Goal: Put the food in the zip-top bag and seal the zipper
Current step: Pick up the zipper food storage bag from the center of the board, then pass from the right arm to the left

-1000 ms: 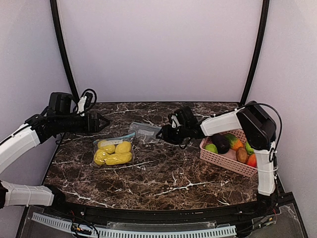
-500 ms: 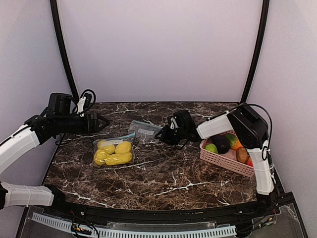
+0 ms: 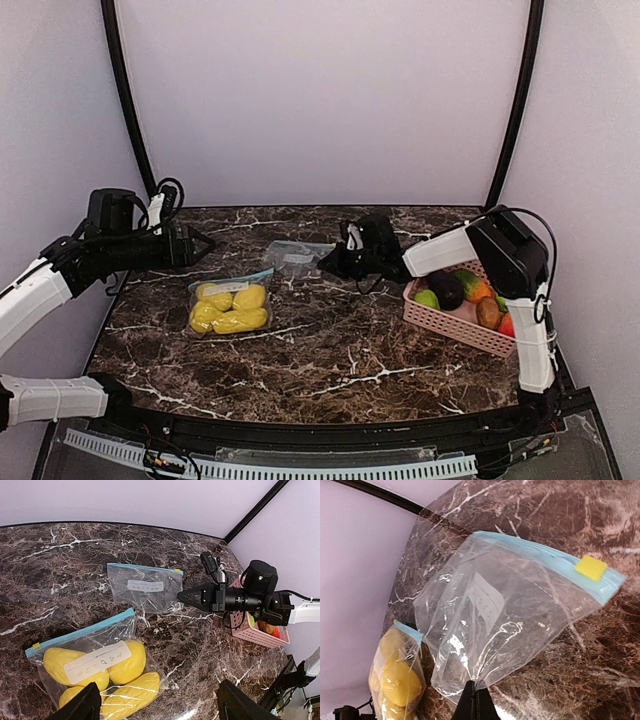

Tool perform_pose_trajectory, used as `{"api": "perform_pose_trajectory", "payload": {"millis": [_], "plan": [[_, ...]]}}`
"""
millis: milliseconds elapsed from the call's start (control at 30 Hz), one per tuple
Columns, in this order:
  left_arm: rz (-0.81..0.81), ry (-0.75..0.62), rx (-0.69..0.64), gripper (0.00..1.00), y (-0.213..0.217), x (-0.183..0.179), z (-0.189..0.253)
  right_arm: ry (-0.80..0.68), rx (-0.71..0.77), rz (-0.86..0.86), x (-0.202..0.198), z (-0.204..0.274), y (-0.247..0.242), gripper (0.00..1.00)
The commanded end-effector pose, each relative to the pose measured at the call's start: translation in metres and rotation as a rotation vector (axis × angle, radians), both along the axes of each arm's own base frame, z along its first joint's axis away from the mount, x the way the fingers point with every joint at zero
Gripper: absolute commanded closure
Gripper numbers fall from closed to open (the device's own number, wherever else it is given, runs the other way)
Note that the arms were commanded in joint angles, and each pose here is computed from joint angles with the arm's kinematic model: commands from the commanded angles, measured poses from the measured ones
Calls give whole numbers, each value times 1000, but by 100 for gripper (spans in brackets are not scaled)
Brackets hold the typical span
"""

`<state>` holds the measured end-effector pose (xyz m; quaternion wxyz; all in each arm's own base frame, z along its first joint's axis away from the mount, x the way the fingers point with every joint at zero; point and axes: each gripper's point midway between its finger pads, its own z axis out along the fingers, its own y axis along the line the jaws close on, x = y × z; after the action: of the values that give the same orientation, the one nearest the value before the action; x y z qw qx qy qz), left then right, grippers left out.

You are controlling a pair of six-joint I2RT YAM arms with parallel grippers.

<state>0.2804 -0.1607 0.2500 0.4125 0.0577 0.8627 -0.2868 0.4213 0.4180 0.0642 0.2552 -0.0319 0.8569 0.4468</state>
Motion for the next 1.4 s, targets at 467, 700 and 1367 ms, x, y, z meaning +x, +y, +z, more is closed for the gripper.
{"api": "perform_pose_trajectory", "payload": {"millis": [467, 700, 1367], "plan": [[-266, -27, -55, 20, -36, -18, 24, -528, -183, 532, -109, 178, -71, 100], [-456, -49, -160, 21, -78, -27, 40, -432, -57, 756, -187, 209, -86, 100], [-931, 7, -460, 26, -177, -86, 82, -432, 307, 1222, -319, 283, -67, 100]]}}
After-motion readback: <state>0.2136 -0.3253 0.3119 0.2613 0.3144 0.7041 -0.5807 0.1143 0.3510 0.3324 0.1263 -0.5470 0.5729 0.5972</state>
